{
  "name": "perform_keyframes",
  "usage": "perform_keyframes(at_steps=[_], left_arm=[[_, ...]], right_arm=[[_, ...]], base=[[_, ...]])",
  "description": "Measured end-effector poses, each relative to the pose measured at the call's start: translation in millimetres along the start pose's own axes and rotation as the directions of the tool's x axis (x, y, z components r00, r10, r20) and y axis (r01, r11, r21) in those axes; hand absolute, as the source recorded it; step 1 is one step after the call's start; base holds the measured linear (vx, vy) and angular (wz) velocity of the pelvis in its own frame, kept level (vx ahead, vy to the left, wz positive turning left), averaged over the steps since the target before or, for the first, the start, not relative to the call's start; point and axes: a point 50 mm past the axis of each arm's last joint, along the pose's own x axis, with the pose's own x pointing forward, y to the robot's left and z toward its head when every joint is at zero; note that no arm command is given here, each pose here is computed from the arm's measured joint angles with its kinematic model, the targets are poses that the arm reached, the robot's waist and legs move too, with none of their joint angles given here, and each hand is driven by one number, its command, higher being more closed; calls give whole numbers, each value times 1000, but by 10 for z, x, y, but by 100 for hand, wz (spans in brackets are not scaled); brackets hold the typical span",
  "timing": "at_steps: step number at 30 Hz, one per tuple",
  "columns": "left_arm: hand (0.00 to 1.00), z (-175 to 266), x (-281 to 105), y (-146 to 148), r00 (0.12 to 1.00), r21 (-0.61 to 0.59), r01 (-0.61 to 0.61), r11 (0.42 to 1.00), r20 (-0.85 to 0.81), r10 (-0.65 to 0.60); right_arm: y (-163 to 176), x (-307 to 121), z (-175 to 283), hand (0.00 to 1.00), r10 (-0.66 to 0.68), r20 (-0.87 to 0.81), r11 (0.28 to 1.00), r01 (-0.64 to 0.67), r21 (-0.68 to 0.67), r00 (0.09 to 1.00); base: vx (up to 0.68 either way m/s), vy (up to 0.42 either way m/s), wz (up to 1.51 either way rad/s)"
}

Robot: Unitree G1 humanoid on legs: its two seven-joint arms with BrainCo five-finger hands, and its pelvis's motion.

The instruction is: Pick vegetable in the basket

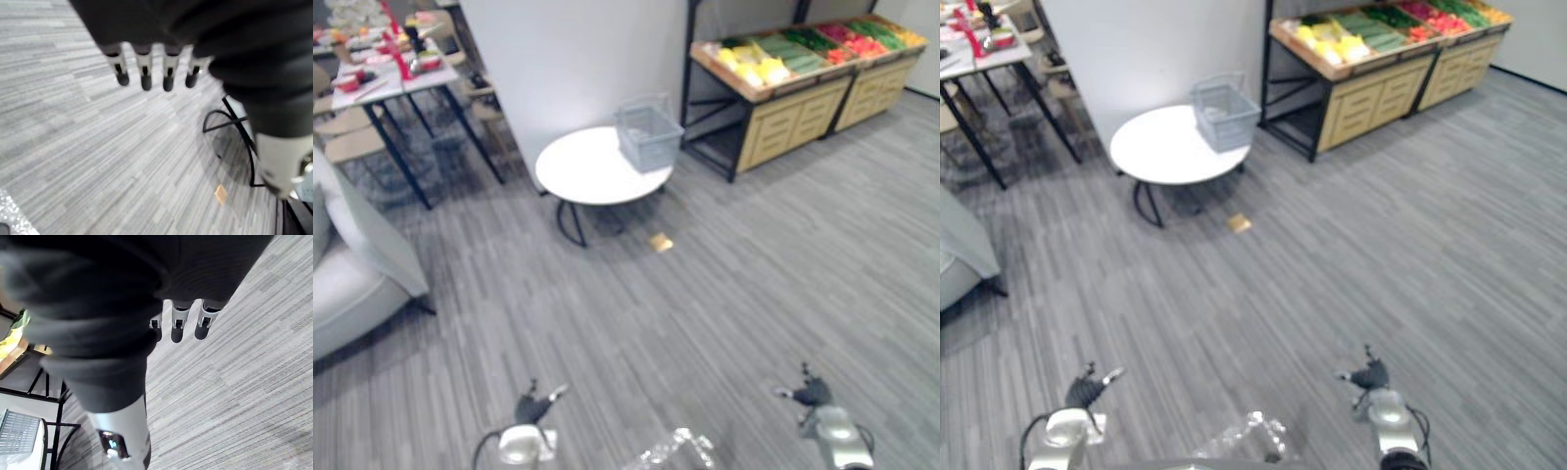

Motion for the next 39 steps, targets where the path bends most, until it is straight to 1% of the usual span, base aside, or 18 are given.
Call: perform_keyframes(at_steps=[8, 13, 15, 20, 21, 23, 25, 30, 32, 36, 39], left_arm=[[0, -65, -29, 11, 1000, 0, -1, 1000, -13, 1], [0, -42, -18, 12, 1000, -39, -5, 999, -11, 5], [0, -47, -20, 10, 1000, -39, -5, 999, -12, 4], [0, -101, -37, 71, 999, -58, -28, 998, -29, 27], [0, -81, -29, 83, 999, -87, -37, 996, -26, 35], [0, -85, -38, 57, 999, -108, -36, 993, -28, 33], [0, -61, -35, 56, 999, -112, -38, 993, -18, 36], [0, -27, -37, 47, 999, -118, -39, 992, -2, 39], [0, -95, -61, 77, 999, -118, -52, 992, -22, 50], [0, -170, -104, 31, 998, -124, -43, 991, -44, 38], [0, -116, -106, 7, 999, -120, -33, 992, -17, 31]], right_arm=[[-11, 7, 59, 0, -4, 24, 1000, 4, 0, 1000], [20, 89, 289, 0, 0, 81, 1000, -1, 6, 997], [87, 126, 430, 0, 25, 119, 1000, -23, -14, 993], [178, 116, 452, 0, 65, 130, 997, -59, -54, 989], [200, 114, 456, 0, 78, 131, 995, -69, -71, 988], [162, 122, 488, 0, 69, 143, 995, -58, -82, 987], [104, 142, 554, 0, 47, 160, 996, -34, -87, 986], [-37, 212, 1087, 0, 11, 311, 993, 26, -115, 950], [44, 186, 1226, 0, 33, 365, 991, 16, -131, 930], [316, 116, 1226, 0, 103, 385, 988, -49, -148, 917], [328, 103, 1357, 0, 102, 424, 988, -43, -148, 900]], base=[[0, 0, 0], [-13, -11, -14], [-4, -23, -23], [88, -75, -10], [112, -97, -6], [216, -20, -17], [300, 36, -26], [421, 158, -26], [614, 282, -26], [739, 279, 13], [589, 133, 41]])
